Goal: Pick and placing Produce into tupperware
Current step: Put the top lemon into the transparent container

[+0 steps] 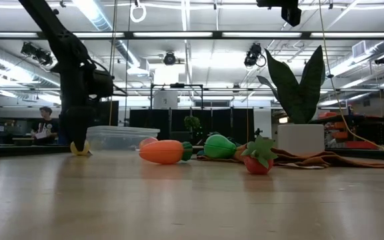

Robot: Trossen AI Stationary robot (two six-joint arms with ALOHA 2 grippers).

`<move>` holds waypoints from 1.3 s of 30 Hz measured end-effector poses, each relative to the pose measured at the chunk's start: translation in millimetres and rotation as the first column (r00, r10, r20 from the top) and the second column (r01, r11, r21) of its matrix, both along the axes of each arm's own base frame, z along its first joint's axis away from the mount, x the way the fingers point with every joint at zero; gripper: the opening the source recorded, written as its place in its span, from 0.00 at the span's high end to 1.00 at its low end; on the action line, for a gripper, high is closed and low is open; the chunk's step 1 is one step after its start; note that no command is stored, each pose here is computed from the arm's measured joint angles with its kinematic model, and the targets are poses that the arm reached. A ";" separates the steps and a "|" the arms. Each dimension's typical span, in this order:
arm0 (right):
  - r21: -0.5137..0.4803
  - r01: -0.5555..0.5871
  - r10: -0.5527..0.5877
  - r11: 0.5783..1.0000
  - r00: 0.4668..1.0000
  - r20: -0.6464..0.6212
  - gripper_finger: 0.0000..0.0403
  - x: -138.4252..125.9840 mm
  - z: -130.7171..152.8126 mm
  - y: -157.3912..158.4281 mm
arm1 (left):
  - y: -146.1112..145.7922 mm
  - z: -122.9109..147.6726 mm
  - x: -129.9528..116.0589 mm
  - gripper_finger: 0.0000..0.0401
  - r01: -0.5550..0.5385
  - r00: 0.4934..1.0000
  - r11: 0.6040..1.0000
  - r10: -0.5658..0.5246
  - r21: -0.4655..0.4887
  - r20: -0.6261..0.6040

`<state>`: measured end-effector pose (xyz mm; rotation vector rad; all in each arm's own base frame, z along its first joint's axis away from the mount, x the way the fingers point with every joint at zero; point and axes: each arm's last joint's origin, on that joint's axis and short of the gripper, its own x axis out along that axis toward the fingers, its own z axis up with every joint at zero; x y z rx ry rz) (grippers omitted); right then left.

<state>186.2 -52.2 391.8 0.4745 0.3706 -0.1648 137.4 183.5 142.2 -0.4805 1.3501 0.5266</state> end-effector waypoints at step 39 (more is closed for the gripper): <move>0.010 0.006 -0.006 1.000 1.000 0.011 1.00 0.5 0.9 -0.2 | 2.2 -7.9 14.2 0.10 -0.040 0.999 0.998 0.040 0.056 0.005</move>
